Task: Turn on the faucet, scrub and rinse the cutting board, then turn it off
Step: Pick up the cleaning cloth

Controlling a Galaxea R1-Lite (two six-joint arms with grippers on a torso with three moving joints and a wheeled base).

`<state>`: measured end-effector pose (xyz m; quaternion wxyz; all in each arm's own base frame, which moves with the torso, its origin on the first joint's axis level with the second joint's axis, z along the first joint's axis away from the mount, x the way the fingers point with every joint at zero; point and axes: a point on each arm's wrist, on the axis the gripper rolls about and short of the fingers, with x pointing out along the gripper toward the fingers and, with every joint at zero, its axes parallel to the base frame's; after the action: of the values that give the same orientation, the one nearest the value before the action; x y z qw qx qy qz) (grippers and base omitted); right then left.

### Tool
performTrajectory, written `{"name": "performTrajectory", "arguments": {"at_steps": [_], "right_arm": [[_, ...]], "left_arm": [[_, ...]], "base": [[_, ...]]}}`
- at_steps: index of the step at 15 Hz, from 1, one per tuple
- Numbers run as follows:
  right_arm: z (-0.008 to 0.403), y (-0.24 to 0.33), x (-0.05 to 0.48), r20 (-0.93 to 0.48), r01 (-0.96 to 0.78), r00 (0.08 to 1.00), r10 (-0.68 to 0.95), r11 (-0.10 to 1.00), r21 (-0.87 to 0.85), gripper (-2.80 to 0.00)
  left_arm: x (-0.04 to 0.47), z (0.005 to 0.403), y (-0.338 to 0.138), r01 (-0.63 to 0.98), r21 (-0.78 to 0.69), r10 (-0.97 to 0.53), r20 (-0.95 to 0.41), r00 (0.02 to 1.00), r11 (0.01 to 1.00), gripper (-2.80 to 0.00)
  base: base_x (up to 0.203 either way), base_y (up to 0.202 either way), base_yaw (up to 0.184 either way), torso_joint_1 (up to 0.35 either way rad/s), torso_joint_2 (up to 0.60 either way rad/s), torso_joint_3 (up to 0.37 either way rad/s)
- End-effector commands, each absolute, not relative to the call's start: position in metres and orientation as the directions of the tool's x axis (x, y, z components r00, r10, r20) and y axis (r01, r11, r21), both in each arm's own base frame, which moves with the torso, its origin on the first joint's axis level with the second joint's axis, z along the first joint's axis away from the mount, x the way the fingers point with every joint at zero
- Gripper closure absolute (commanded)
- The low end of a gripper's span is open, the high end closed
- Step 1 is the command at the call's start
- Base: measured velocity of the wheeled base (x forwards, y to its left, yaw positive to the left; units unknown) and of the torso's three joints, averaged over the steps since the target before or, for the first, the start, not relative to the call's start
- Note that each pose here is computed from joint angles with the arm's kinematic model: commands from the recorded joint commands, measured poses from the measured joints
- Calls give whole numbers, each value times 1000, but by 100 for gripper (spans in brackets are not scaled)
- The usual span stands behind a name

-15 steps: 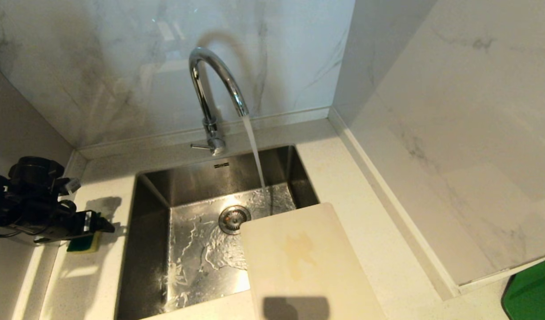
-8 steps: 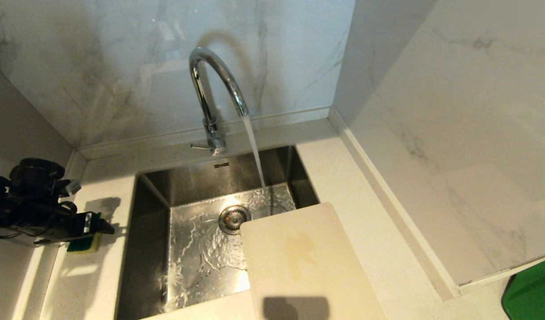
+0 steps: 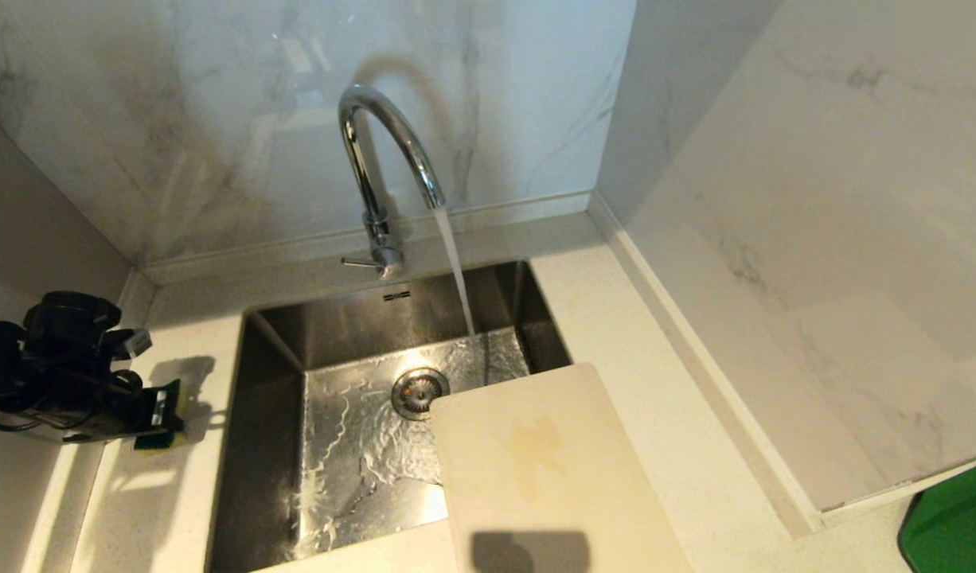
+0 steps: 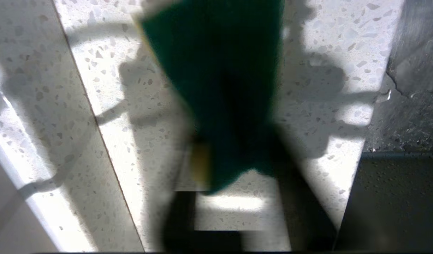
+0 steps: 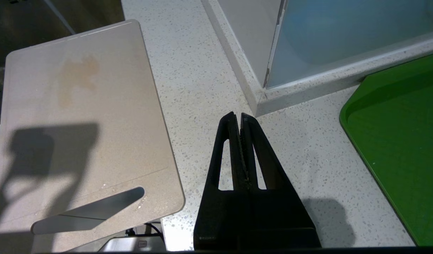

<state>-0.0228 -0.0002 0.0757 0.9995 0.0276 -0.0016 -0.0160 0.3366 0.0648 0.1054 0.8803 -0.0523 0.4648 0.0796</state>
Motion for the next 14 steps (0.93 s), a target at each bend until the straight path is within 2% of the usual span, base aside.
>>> {"name": "performTrajectory", "arguments": {"at_steps": [1,6,10,14], "right_arm": [[75,0,-23,1,34,999,-34,998,55,0],[75,0,-23,0,32,999,-32,998,55,0],[76,0,-23,2,32,999,-32,998,55,0],[76,0,-23,2,34,999,-34,998,55,0]], "left_arm": [[336,104,65,-189,-17,92,-829,552,982,0],[333,113,66,-189,-19,94,-816,570,982,0],[308,172,56,-145,-2,101,-709,698,989,0],[257,228,30,-70,16,63,-666,743,997,0]], "base": [[0,0,0,0,0,0],[0,0,0,0,0,0],[0,0,0,0,0,0],[0,0,0,0,0,0]]}}
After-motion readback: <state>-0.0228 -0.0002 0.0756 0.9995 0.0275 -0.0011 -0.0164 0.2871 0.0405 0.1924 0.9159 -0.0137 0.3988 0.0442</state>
